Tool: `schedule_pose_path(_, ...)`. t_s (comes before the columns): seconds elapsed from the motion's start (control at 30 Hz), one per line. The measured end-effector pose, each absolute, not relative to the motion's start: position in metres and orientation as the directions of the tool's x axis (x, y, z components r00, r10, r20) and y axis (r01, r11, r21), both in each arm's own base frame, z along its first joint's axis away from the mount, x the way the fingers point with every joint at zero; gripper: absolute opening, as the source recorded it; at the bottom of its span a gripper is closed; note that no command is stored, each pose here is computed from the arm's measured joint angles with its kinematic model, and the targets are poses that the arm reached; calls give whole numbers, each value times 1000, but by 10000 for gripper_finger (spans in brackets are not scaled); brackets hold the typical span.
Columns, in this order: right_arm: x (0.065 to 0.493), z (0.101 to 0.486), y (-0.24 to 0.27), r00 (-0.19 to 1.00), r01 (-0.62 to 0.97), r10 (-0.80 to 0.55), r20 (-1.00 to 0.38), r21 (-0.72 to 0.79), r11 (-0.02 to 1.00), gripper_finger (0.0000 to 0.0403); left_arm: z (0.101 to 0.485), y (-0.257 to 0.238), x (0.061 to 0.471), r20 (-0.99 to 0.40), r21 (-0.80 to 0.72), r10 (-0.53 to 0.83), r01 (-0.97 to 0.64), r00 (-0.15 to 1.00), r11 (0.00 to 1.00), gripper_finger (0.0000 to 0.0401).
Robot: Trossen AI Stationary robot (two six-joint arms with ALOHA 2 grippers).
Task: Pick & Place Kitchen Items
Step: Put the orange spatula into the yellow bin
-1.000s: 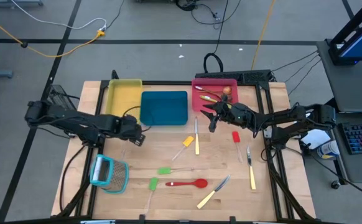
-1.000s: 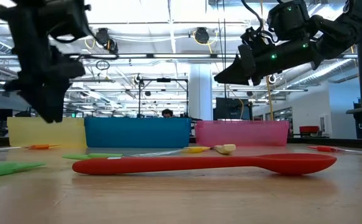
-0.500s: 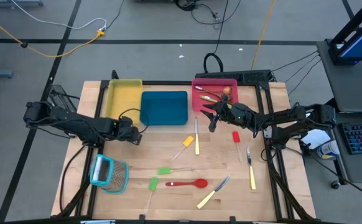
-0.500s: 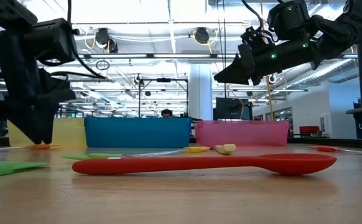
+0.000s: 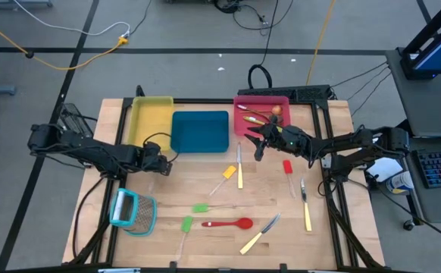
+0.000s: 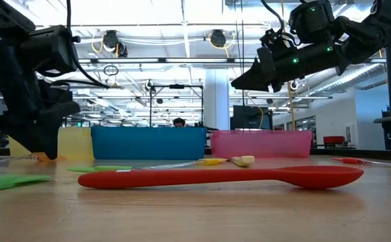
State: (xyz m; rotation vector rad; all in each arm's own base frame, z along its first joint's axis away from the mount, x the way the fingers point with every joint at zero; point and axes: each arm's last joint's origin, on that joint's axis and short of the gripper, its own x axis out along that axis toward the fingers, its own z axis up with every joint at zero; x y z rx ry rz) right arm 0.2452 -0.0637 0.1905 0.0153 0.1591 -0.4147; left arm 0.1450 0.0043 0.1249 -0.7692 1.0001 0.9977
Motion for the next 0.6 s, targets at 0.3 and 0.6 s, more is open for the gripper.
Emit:
schedule_pose_path(0.3, 245, 191, -64, 903, 402, -400, -157, -18, 915, 128, 122, 5, 148, -912, -107, 323, -908, 252, 406, 134)
schedule_pose_path(0.6, 245, 191, -64, 903, 402, -400, -157, -18, 915, 128, 123, 5, 150, -902, -118, 340, -909, 267, 400, 58)
